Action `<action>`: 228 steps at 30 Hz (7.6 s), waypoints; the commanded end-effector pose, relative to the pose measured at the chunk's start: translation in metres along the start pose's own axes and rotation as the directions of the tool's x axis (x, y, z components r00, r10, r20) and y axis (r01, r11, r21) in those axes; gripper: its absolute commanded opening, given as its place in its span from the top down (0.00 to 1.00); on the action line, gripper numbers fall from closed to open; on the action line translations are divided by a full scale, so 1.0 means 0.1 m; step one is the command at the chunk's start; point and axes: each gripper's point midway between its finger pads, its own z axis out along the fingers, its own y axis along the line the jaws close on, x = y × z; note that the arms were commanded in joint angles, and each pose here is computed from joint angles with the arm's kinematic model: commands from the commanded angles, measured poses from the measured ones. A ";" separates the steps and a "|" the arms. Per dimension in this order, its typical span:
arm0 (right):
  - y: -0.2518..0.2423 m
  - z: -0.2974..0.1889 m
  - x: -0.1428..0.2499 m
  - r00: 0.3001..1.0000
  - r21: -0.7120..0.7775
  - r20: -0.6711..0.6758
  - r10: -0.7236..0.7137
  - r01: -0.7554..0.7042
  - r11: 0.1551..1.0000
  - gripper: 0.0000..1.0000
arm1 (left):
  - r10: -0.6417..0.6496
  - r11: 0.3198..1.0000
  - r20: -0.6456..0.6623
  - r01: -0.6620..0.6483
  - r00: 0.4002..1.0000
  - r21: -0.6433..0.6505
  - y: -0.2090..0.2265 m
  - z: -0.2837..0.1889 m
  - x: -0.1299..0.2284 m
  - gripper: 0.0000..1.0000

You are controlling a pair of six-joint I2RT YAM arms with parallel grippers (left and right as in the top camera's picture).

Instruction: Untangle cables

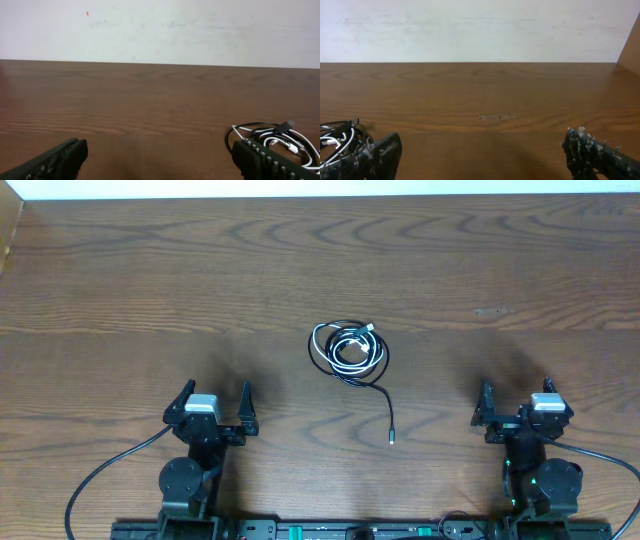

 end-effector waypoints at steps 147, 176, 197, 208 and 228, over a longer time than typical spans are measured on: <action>1.60 0.60 -0.93 0.519 -0.364 -0.851 0.080 -0.694 0.622 0.05 | -0.078 0.822 -0.824 0.504 0.562 0.266 -1.10 0.73 -1.11 0.02; 2.21 0.97 1.20 -0.009 0.144 -0.985 0.170 -0.576 0.805 0.35 | -0.196 0.909 -0.979 0.384 0.055 -0.160 -0.91 1.04 0.53 0.02; 2.26 0.97 1.31 0.052 0.166 -0.975 0.215 -0.472 0.866 0.63 | -0.192 0.921 -0.978 0.359 0.077 -0.153 -0.92 1.07 0.55 0.02; 2.24 0.99 1.31 0.057 0.169 -0.974 0.220 -0.467 0.868 0.78 | -0.192 0.921 -0.978 0.359 0.078 -0.152 -0.92 1.08 0.55 0.02; 2.24 1.00 1.31 0.058 0.170 -0.973 0.222 -0.468 0.867 0.98 | -0.192 0.921 -0.978 0.359 0.080 -0.151 -0.92 1.08 0.54 0.02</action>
